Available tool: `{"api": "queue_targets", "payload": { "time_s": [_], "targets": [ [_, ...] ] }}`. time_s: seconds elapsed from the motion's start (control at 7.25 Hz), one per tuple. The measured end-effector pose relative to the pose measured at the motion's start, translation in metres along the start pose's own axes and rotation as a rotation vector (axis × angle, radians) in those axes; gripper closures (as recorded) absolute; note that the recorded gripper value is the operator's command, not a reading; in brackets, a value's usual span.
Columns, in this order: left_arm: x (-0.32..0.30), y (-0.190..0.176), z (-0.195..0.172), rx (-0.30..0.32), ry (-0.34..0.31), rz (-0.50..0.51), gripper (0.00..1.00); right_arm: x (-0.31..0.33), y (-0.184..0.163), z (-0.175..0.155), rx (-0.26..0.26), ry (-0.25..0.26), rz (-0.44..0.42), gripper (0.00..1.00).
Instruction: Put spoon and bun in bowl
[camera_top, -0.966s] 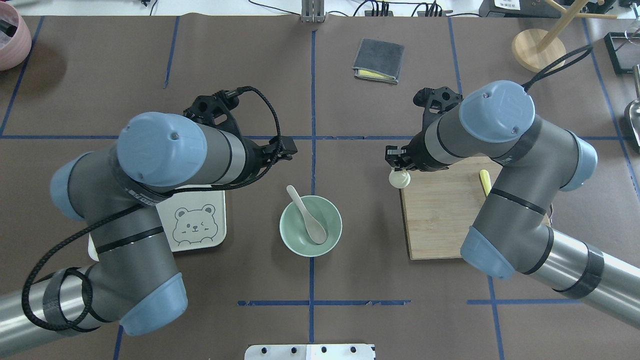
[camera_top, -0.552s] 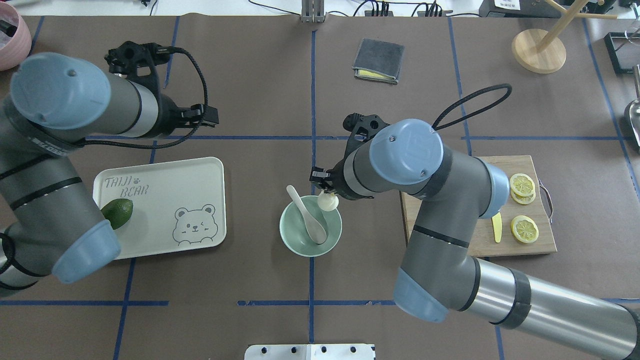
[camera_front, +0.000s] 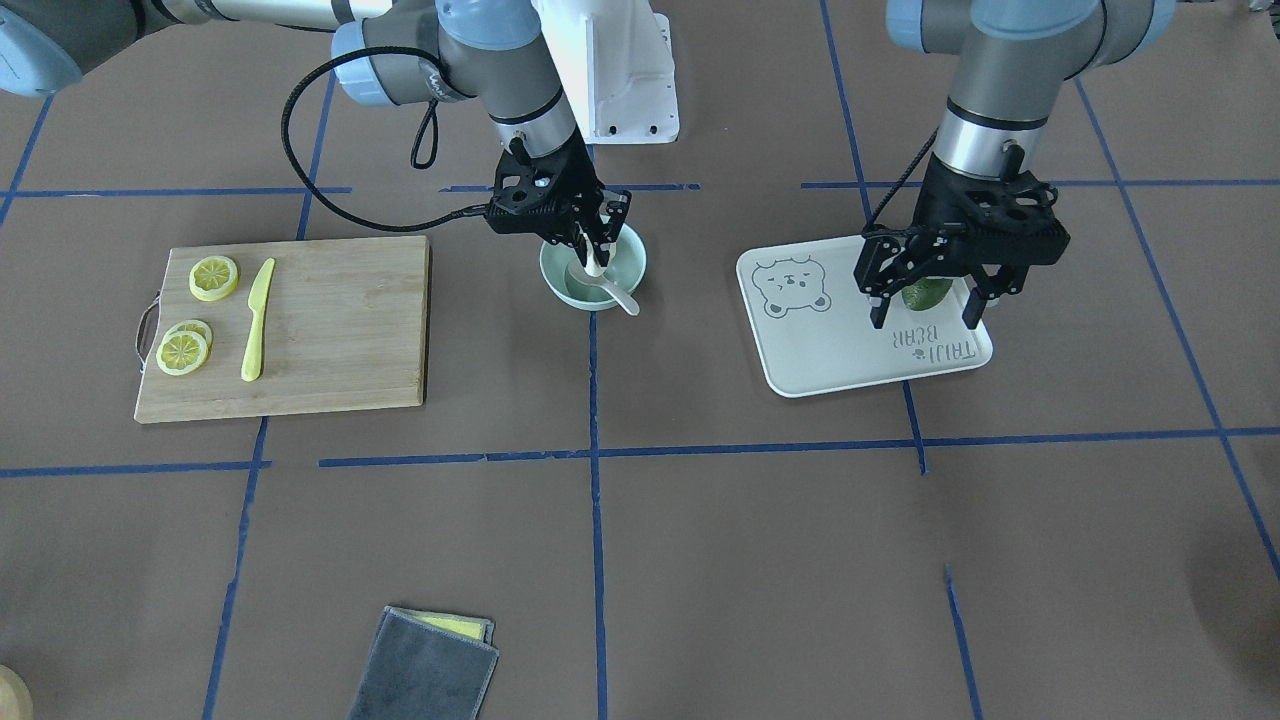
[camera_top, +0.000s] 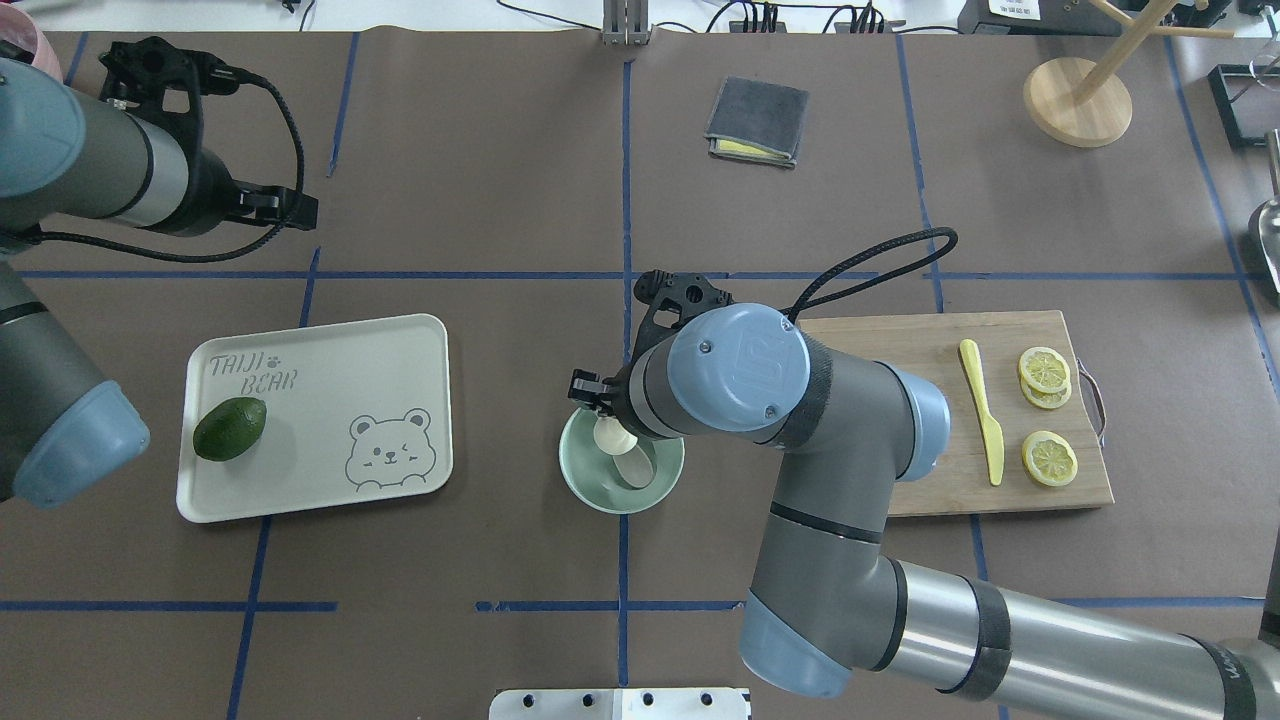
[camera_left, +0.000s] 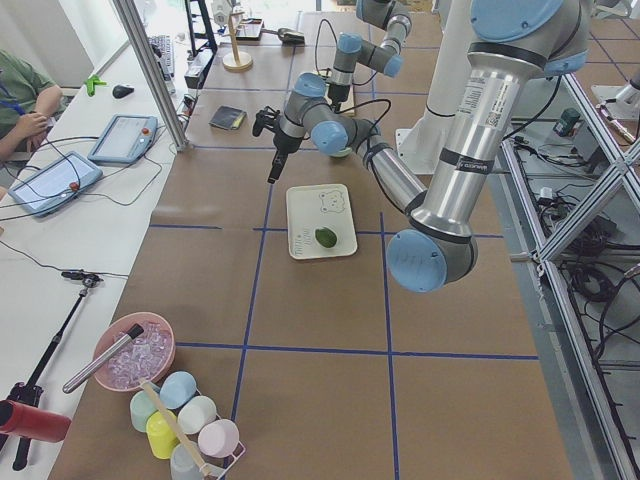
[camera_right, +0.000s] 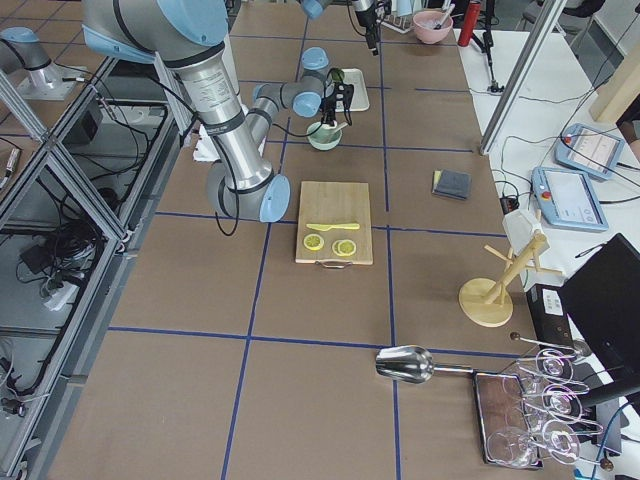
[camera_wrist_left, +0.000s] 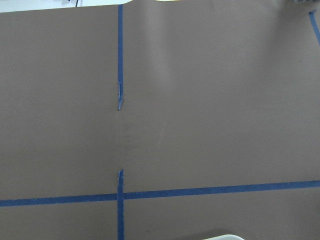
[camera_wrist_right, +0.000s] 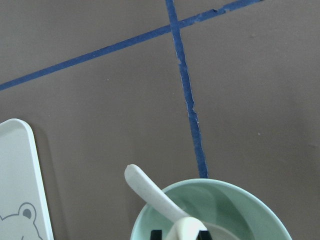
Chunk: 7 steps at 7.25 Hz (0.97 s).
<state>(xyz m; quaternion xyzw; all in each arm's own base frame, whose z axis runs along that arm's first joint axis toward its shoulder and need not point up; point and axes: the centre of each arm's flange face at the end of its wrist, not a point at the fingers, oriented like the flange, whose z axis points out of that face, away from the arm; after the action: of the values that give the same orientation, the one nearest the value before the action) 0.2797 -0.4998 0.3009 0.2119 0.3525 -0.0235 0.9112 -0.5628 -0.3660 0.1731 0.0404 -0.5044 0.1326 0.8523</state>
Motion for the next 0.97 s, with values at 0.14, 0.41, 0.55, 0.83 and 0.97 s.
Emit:
{"api": "queue_targets", "payload": {
  "time_s": [0.14, 0.41, 0.55, 0.83, 0.97],
  "targets": [
    [-0.023, -0.006, -0.002, -0.014, -0.006, 0.044, 0.00, 0.000, 0.000, 0.000, 0.001, 0.000, -0.001, 0.00],
    [-0.089, -0.019, -0.008, -0.045, -0.029, 0.143, 0.00, 0.002, -0.001, -0.004, 0.001, -0.003, -0.002, 0.00],
    [-0.135, -0.026, -0.008, -0.073, -0.043, 0.193, 0.00, 0.004, -0.005, -0.009, 0.002, 0.005, 0.000, 0.00],
    [-0.243, -0.034, -0.003, -0.144, -0.078, 0.280, 0.00, 0.016, -0.029, -0.036, -0.004, 0.075, -0.023, 0.00],
    [-0.299, -0.035, -0.003, -0.176, -0.093, 0.301, 0.00, 0.035, -0.054, -0.060, -0.014, 0.115, -0.055, 0.00]
  ]
}}
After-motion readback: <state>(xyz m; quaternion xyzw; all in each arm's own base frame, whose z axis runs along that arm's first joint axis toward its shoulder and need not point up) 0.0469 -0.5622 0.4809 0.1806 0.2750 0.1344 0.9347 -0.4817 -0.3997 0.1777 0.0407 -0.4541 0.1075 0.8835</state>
